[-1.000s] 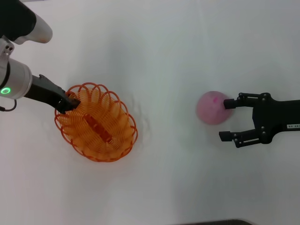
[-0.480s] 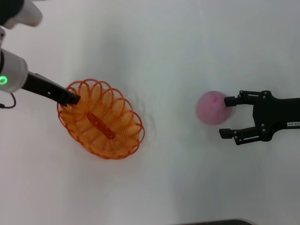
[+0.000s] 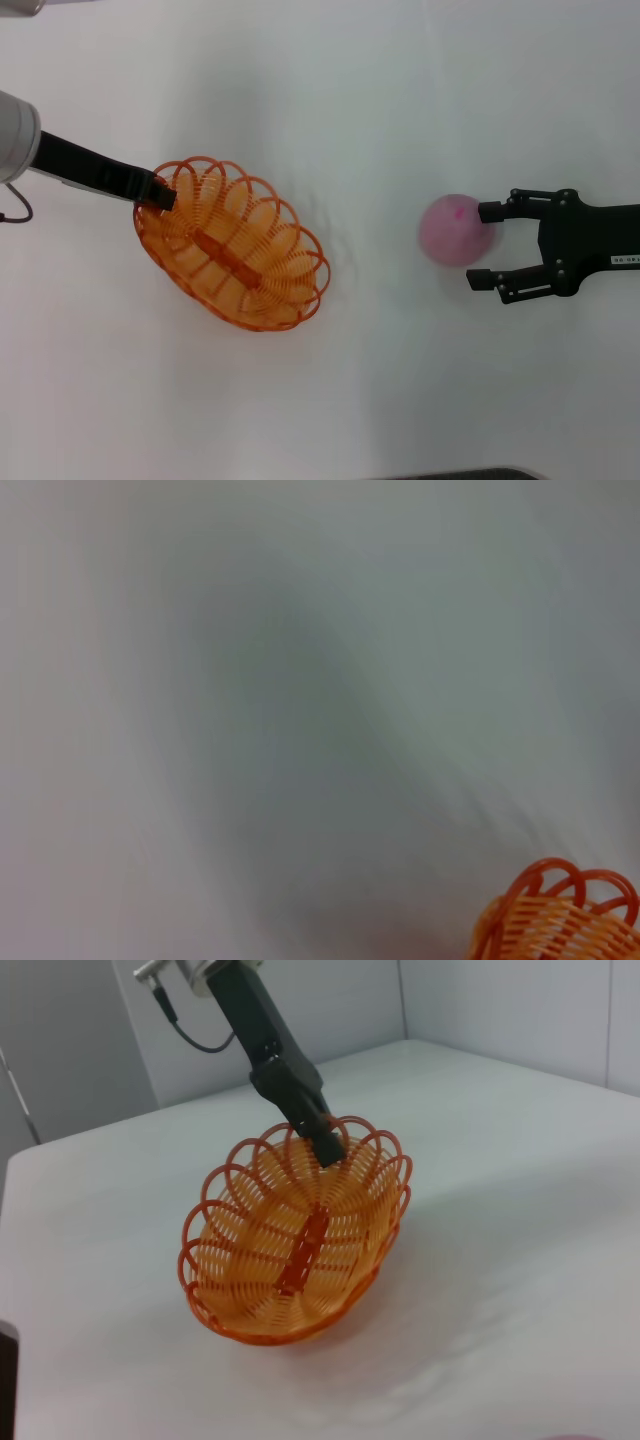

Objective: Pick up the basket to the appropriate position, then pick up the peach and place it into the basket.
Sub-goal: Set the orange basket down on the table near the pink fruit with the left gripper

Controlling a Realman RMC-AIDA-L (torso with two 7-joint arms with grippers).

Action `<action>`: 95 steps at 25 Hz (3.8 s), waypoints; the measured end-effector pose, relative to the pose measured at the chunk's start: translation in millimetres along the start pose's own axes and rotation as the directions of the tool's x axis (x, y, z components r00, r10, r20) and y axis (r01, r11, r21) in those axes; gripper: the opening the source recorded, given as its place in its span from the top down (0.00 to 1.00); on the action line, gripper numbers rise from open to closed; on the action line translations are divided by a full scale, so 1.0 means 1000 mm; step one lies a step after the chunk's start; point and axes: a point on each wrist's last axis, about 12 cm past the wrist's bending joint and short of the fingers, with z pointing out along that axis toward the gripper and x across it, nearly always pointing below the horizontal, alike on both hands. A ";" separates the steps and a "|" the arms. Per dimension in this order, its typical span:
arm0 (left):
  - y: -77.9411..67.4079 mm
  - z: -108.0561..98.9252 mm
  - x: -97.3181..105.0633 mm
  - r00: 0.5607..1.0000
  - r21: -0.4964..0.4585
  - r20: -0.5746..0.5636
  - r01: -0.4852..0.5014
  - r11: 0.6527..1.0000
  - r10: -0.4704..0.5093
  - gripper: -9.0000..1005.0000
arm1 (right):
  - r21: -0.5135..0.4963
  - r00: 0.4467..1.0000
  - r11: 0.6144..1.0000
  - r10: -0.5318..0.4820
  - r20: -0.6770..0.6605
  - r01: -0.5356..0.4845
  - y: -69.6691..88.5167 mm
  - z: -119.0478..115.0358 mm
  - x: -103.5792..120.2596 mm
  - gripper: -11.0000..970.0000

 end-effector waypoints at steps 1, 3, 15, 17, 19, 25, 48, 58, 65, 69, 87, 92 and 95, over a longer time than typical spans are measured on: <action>0.000 0.001 0.001 1.000 0.009 0.003 0.015 1.000 -0.015 0.90 | 0.003 1.000 1.000 0.000 0.000 0.000 -0.001 0.000 0.000 0.02; -0.001 0.003 0.003 0.999 0.039 0.012 0.045 0.998 -0.046 0.92 | 0.004 1.000 1.000 0.005 0.000 -0.005 -0.001 0.001 -0.001 0.02; 0.004 0.011 0.027 0.956 0.198 0.164 0.210 0.958 -0.243 0.91 | 0.029 0.999 0.999 0.029 0.020 -0.029 -0.003 -0.001 -0.002 0.02; 0.004 0.015 0.032 0.950 0.200 0.181 0.218 0.955 -0.255 0.91 | 0.034 0.999 0.999 0.031 0.026 -0.032 -0.004 -0.001 -0.002 0.02; 0.004 0.020 0.036 0.944 0.198 0.194 0.228 0.953 -0.266 0.91 | 0.038 0.999 0.999 0.034 0.033 -0.035 -0.004 -0.001 -0.003 0.02; 0.002 0.034 0.046 0.926 0.183 0.229 0.262 0.948 -0.300 0.91 | 0.050 0.998 0.998 0.037 0.043 -0.040 -0.005 -0.001 -0.003 0.02; 0.005 0.063 0.076 0.817 0.195 0.346 0.419 0.887 -0.462 0.89 | 0.073 0.998 0.996 0.041 0.046 -0.044 -0.007 0.000 -0.003 0.02; 0.001 0.066 0.072 0.803 0.164 0.406 0.406 0.899 -0.437 0.88 | 0.075 0.998 0.996 0.046 0.049 -0.050 -0.006 -0.001 -0.001 0.02; 0.005 0.064 0.077 0.783 0.154 0.428 0.428 0.890 -0.451 0.88 | 0.082 0.997 0.995 0.048 0.054 -0.053 -0.006 -0.002 -0.001 0.02; 0.009 0.063 0.083 0.772 0.149 0.434 0.446 0.882 -0.464 0.88 | 0.084 0.997 0.995 0.048 0.055 -0.053 -0.007 -0.002 -0.001 0.02; 0.016 0.061 0.104 0.746 0.154 0.424 0.499 0.853 -0.513 0.86 | 0.082 0.997 0.995 0.045 0.055 -0.049 -0.007 -0.001 -0.003 0.02; 0.017 0.059 0.107 0.728 0.172 0.435 0.511 0.842 -0.530 0.86 | 0.082 0.997 0.995 0.044 0.056 -0.049 -0.007 -0.001 -0.003 0.02; 0.016 0.059 0.103 0.732 0.175 0.438 0.500 0.848 -0.522 0.86 | 0.080 0.998 0.996 0.041 0.057 -0.045 -0.008 0.000 -0.004 0.02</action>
